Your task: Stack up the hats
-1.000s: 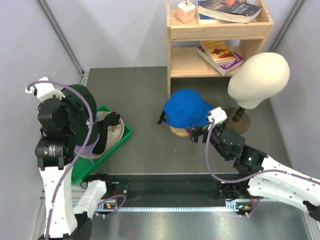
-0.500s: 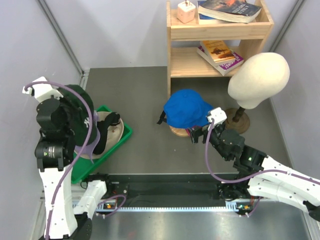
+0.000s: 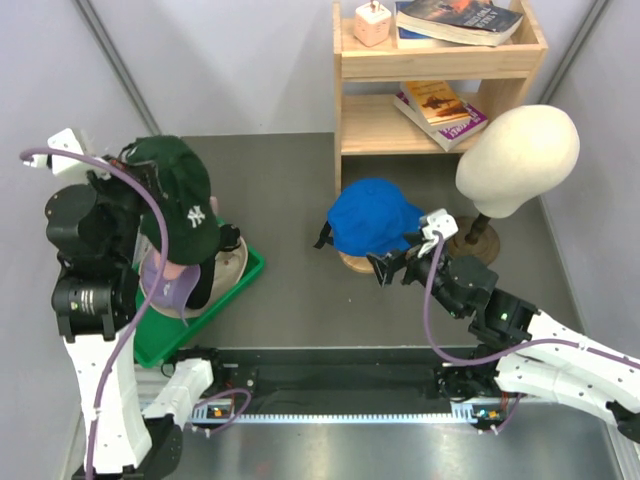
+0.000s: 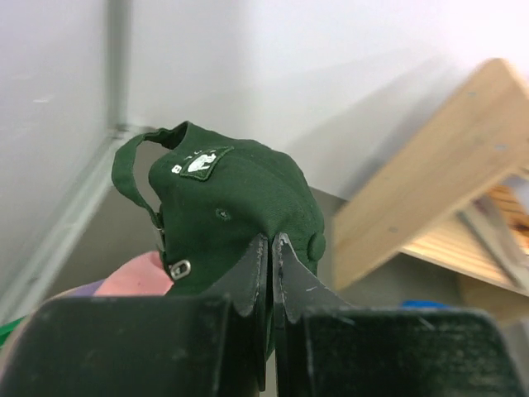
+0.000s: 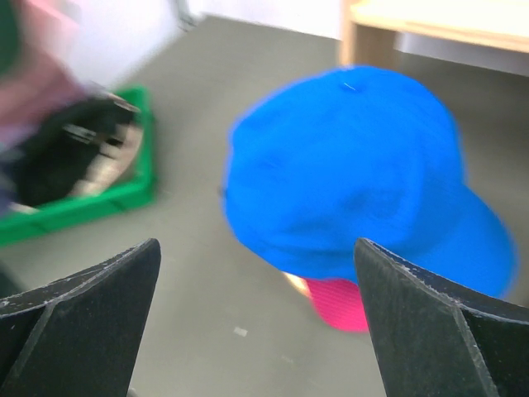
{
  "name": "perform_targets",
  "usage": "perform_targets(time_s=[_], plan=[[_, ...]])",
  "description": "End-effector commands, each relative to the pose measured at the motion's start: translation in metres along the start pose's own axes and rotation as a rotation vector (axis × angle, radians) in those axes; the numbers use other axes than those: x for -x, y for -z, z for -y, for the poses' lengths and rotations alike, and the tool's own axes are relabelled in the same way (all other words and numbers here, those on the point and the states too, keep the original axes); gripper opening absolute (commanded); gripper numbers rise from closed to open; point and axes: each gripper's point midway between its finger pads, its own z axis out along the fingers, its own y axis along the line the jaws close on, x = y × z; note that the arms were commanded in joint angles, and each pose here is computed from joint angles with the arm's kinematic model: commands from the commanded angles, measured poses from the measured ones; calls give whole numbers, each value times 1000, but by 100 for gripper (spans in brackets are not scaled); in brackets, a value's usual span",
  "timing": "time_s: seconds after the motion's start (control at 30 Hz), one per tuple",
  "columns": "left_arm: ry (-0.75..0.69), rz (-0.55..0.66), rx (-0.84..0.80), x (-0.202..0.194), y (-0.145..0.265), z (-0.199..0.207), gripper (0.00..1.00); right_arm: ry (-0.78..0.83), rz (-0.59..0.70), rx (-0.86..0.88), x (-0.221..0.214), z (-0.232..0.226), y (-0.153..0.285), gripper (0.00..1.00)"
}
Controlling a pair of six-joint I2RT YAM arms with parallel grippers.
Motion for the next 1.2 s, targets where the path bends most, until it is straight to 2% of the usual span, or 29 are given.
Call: perform_targets(time_s=[0.0,0.03,0.17,0.37,0.4,0.47,0.53,0.57,0.7,0.97,1.1,1.17], plan=[[114,28,-275,24,-10,60,0,-188,161,165,59,-35,4,100],[129,19,-302,22,-13,66,0,-220,199,193,68,-40,4,100],[209,5,-396,25,-24,87,0,-325,218,299,73,-62,2,100],[245,13,-481,31,-30,109,0,-408,201,393,70,-86,-8,100],[255,-9,-532,26,-24,124,0,-417,209,409,72,-90,-10,100],[262,-6,-531,19,-27,131,0,-449,214,444,72,-97,-9,100],[270,-45,-590,-1,-19,155,0,-482,255,481,81,-102,-6,100],[285,-3,-600,5,-18,162,0,-504,253,488,78,-103,-6,100],[310,-53,-714,-14,1,214,0,-564,313,537,87,-107,1,100],[360,-38,-871,-12,34,281,0,-699,449,604,93,-98,25,100],[370,-41,-946,-10,57,314,0,-738,475,595,88,-90,30,100],[350,-65,-962,-23,64,331,0,-744,483,578,84,-86,30,100]])
